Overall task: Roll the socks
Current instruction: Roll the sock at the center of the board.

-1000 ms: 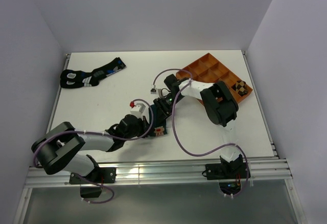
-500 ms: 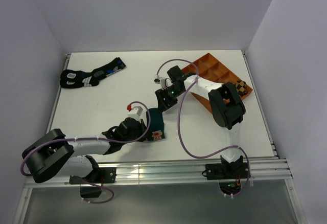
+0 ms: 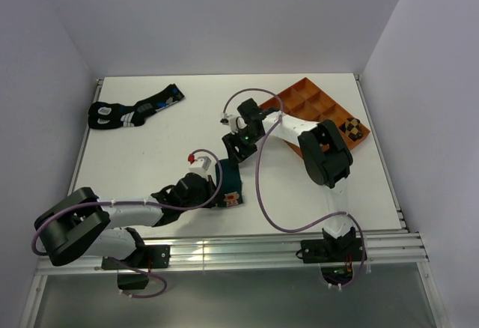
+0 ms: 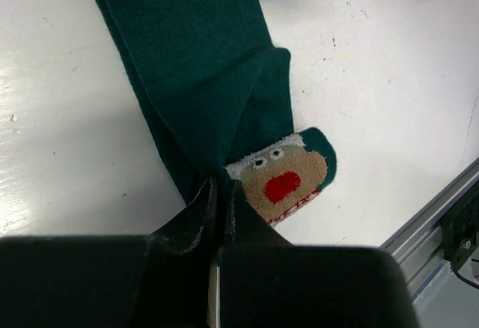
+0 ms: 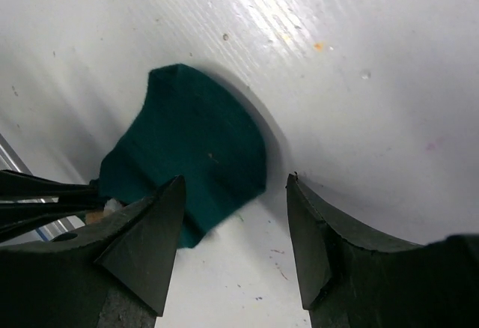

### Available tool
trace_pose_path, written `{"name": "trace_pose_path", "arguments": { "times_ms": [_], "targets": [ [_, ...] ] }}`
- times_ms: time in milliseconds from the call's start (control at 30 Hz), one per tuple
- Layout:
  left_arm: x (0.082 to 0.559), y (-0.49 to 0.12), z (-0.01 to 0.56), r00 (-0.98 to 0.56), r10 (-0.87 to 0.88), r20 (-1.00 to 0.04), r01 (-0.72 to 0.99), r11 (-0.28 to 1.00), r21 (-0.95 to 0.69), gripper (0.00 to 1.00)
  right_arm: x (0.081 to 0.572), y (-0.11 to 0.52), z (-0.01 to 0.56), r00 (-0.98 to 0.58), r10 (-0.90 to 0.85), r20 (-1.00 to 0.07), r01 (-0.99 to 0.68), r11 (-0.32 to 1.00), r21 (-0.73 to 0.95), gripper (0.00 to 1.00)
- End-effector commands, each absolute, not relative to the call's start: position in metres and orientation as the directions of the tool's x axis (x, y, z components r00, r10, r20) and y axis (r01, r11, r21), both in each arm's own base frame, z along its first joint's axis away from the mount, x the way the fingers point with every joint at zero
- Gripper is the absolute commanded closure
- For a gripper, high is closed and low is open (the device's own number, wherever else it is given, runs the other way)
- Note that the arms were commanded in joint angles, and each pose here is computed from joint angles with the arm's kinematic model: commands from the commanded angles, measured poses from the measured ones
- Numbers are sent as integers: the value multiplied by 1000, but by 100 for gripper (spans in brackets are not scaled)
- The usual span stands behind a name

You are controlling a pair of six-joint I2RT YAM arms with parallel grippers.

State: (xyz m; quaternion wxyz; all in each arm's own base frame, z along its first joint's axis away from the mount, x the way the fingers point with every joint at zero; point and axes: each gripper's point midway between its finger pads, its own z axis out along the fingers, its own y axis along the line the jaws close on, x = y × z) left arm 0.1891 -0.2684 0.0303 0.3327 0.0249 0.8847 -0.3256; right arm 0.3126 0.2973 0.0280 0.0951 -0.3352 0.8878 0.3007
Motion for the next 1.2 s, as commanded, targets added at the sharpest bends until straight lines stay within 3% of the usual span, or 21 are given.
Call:
{"name": "trace_pose_path", "arguments": {
  "times_ms": [0,133,333,433,700,1000,1100,1167],
  "targets": [
    [183,-267,20,-800,-142,-584,249,806,-537,100,318,308,21,-726,-564,-393,-687,586,429,36],
    [183,-267,18,-802,-144,-580,243,809,-536,100,307,312,15,-719,-586,-373,-694,573,436,42],
    [183,-268,22,-800,-144,-582,246,806,-538,100,306,315,11,-710,-602,-364,-703,577,417,88],
    [181,-271,21,-811,-125,-572,255,805,-536,100,317,321,13,-713,-591,-378,-701,586,406,95],
    [167,-276,11,-869,-89,-487,222,810,-543,100,362,346,25,-693,-558,-456,-717,598,357,97],
    [151,-278,-10,-942,-94,-322,99,839,-535,100,355,344,26,-693,-548,-469,-717,592,368,97],
    [146,-279,-18,-958,-118,-262,48,832,-552,100,348,340,33,-691,-539,-482,-719,583,378,85],
    [144,-279,-22,-966,-127,-224,19,833,-553,100,345,338,39,-693,-529,-490,-717,580,386,64]
  ]
}}
